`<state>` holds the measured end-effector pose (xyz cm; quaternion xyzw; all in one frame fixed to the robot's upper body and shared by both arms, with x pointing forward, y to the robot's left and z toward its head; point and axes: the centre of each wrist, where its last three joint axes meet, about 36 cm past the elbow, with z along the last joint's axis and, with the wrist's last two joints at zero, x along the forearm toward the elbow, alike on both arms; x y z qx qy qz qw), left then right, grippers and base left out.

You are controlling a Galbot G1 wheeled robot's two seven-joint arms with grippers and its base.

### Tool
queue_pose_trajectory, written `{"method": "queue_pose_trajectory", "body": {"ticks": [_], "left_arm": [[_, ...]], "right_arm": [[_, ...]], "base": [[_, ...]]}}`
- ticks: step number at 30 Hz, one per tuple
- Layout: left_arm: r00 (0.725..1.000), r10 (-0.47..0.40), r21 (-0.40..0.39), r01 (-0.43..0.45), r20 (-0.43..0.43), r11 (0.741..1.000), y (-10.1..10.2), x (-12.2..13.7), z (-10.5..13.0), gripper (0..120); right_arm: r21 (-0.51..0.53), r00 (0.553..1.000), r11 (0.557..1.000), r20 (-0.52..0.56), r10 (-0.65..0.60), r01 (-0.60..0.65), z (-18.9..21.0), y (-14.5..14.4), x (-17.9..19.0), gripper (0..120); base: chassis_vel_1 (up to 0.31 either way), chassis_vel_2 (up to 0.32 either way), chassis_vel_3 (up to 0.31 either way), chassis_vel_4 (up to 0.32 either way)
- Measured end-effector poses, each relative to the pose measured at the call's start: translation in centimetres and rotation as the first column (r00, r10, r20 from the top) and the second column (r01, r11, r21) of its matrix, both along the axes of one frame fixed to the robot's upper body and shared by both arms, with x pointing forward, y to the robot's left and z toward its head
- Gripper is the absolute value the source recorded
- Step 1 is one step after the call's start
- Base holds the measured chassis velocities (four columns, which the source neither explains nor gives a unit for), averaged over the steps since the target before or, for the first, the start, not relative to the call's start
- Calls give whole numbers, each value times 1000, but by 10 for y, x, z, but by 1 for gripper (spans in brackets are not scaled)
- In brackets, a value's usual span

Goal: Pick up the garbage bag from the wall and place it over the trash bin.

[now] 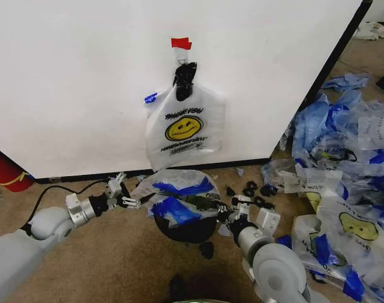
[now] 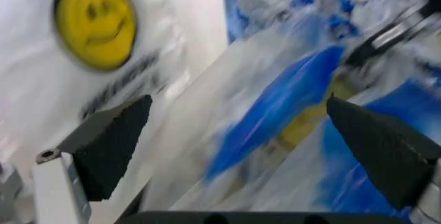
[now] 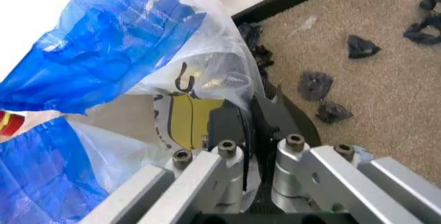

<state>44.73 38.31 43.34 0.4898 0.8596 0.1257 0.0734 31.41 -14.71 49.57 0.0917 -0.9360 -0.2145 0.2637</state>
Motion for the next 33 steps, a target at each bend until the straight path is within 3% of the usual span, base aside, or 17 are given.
{"method": "queue_pose_trajectory", "body": {"ticks": [7, 11, 21, 33], "left_arm": [[995, -78, -50, 81, 62, 995, -49, -20, 26, 100], [993, -76, -30, 79, 88, 996, -66, -23, 28, 100], [996, 2, 36, -6, 93, 999, -63, -11, 20, 100], [991, -33, 94, 20, 131, 995, -64, -10, 12, 98]], "right_arm": [[3, 1000, 1000, 7, -3, 3, 0, 1, 5, 1], [5, 1000, 1000, 7, -4, 4, 1, 1, 7, 1], [7, 1000, 1000, 7, -14, 14, 2, 0, 7, 1], [21, 1000, 1000, 1, -15, 15, 2, 4, 5, 1]], "base": [[0, 0, 0, 0], [0, 0, 0, 0], [0, 0, 0, 0], [0, 0, 0, 0]]}}
